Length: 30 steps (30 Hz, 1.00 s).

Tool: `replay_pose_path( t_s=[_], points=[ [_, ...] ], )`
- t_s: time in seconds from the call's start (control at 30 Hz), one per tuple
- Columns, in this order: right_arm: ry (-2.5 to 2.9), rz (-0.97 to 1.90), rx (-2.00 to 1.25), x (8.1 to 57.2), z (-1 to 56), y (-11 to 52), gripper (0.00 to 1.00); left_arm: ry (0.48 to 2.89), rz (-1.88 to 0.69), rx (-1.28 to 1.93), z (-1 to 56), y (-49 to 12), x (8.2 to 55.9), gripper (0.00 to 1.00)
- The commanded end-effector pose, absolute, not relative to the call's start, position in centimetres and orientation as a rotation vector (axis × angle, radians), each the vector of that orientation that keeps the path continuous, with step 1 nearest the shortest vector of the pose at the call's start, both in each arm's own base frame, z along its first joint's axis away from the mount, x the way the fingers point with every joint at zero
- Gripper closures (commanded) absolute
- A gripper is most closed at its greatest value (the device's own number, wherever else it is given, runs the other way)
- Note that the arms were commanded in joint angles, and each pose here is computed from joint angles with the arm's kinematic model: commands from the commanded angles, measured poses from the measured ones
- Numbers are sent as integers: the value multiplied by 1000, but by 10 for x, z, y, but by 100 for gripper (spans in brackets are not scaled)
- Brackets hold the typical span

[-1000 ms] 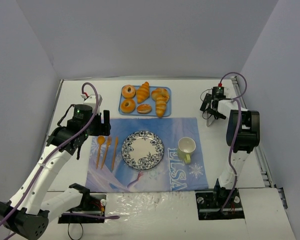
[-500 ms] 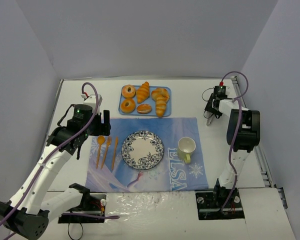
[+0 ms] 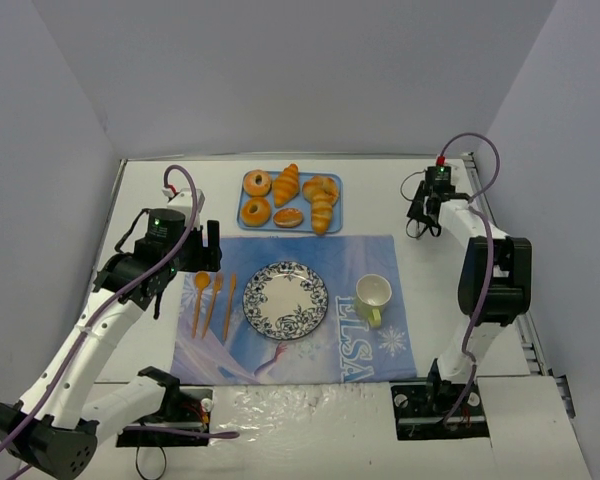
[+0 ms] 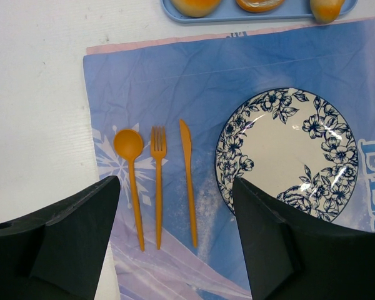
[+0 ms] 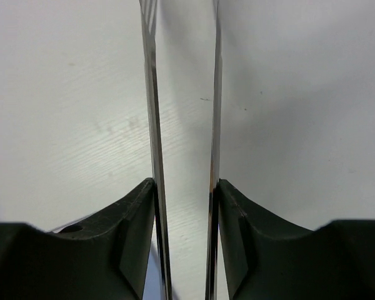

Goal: Place the bread

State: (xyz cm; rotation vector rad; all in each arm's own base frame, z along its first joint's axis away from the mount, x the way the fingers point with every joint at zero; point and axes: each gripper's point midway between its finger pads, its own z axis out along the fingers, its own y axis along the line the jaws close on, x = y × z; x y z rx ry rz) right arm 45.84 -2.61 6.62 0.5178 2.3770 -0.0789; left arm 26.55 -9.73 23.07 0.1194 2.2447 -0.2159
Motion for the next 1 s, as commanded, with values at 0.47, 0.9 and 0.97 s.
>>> replay_pose_path(
  t_s=[0.47,0.9,0.97],
  points=[
    [2070,141,211,431,255,91,59,2178,-235,108,250,-101,274,31],
    [2087,314,-15,397,260,189,58,2177,-235,107,250,-101,274,31],
    [2099,323,-32,395,254,197,58,2176,-235,110,250,-101,274,31]
  ],
)
